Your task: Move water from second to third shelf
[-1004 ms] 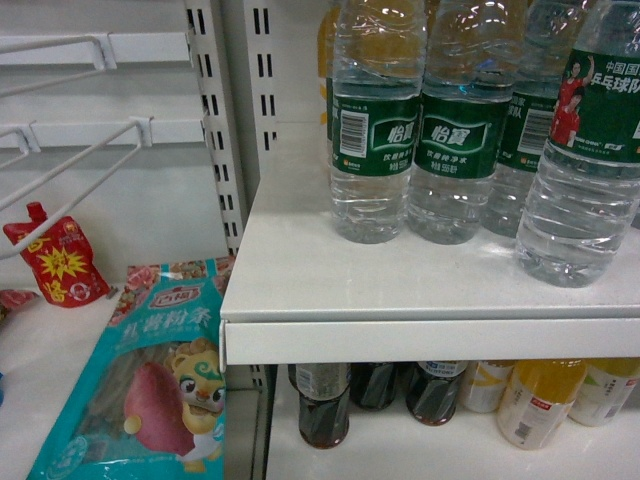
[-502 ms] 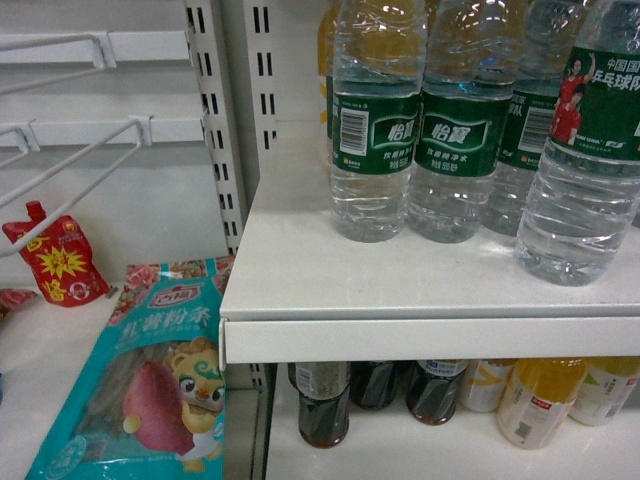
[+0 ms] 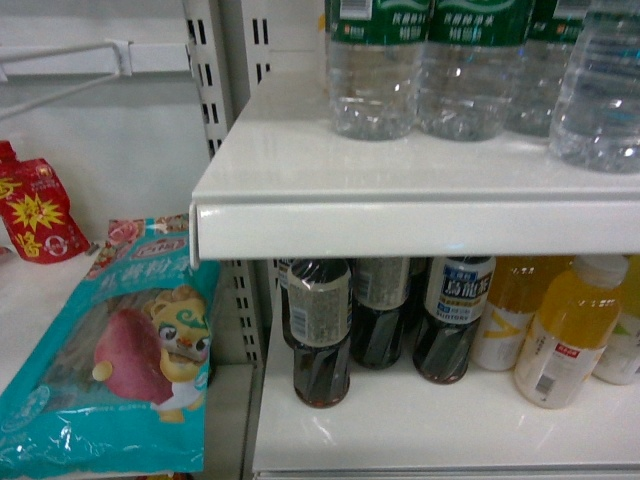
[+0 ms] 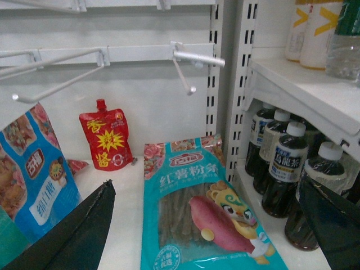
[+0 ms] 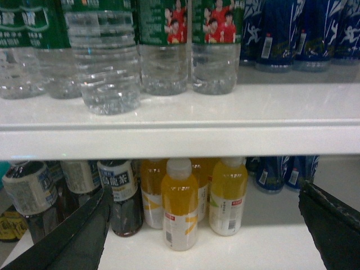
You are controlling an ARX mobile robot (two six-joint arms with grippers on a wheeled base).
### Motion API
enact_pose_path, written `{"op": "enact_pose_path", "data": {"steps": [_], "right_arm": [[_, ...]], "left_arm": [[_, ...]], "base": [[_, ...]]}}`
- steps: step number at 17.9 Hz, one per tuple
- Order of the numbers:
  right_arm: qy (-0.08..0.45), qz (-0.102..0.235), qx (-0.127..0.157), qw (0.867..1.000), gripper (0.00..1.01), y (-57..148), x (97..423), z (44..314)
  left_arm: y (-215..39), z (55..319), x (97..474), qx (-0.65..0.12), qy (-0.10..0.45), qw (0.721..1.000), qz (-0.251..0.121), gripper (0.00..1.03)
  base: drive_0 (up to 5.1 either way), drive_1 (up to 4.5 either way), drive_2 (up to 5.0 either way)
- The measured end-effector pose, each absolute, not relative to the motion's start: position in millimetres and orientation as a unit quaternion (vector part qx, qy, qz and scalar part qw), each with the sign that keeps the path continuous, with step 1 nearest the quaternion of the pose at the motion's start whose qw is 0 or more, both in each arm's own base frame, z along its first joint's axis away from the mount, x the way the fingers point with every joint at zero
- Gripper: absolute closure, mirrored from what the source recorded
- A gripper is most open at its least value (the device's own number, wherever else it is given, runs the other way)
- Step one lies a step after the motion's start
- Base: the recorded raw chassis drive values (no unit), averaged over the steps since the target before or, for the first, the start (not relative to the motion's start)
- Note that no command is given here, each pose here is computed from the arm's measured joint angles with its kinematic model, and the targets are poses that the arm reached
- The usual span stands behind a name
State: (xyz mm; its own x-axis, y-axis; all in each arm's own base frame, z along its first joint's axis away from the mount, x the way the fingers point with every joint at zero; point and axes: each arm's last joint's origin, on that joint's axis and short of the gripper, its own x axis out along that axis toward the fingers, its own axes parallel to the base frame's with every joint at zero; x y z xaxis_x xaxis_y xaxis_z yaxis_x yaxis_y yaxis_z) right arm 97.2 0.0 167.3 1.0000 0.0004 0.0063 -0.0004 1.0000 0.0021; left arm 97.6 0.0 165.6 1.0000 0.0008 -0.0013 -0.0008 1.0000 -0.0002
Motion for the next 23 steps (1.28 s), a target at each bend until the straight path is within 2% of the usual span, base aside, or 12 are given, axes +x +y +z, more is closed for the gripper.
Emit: {"op": "enact_pose_path", "data": {"steps": [23], "right_arm": [[-0.002, 0.0, 0.0, 1.0, 0.03, 0.0, 97.2, 167.1]], "left_arm": [[0.0, 165.3, 97.6, 0.0, 0.002, 1.0, 0.0, 0.05]], "base": [[0.0, 0.0, 0.0]]}}
